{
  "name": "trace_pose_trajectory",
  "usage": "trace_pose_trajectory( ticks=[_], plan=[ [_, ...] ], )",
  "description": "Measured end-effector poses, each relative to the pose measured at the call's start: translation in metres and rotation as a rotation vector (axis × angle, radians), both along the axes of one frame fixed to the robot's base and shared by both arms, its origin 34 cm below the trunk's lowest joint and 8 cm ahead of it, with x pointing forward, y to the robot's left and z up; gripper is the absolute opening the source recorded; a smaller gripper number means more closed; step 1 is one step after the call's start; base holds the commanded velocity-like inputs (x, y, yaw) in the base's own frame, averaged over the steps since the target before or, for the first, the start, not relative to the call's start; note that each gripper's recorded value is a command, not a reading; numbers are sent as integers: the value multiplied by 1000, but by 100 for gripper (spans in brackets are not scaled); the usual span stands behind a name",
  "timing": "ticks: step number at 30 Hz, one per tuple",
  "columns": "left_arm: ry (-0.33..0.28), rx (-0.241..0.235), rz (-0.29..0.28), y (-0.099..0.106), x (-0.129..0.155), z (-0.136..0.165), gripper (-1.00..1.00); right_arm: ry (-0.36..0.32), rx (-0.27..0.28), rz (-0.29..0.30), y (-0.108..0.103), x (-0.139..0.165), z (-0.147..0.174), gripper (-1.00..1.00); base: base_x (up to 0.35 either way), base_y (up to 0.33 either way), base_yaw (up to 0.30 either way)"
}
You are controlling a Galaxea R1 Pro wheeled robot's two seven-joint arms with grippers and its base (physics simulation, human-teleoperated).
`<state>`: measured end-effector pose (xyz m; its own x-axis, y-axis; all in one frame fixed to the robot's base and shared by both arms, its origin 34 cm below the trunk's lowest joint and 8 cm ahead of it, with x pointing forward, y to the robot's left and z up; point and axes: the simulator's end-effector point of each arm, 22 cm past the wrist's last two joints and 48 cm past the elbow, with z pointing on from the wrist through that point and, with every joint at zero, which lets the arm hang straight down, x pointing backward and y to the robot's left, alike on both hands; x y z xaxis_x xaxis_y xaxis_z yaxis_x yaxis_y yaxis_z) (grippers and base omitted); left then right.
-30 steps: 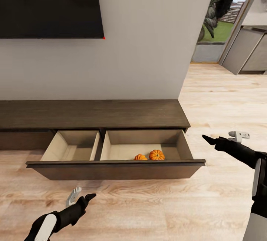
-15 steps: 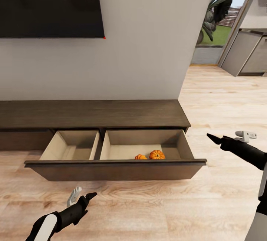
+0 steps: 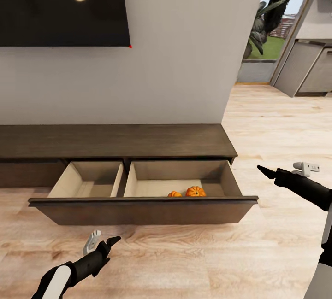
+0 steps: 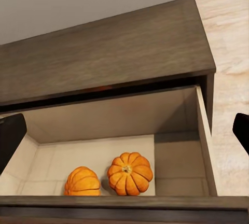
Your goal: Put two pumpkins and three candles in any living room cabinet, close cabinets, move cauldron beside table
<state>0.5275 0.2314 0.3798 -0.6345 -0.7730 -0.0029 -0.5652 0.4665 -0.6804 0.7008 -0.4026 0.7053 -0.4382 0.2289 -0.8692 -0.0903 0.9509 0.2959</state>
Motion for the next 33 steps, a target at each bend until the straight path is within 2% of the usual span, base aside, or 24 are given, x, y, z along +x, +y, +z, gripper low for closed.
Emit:
trace_pose_trajectory(
  ticks=[22, 26, 33],
  plan=[
    [-30, 12, 2, 1, -4, -39, 100, -24, 3, 1, 0, -13, -33, 100, 0, 0, 0],
    [-36, 12, 2, 1, -4, -45, 100, -35, 9, -15, -8, -18, -38, 100, 0, 0, 0],
    [-47, 12, 1, 0, -6, -56, 100, -71, 43, 24, -1, -26, -41, 100, 0, 0, 0]
  ],
)
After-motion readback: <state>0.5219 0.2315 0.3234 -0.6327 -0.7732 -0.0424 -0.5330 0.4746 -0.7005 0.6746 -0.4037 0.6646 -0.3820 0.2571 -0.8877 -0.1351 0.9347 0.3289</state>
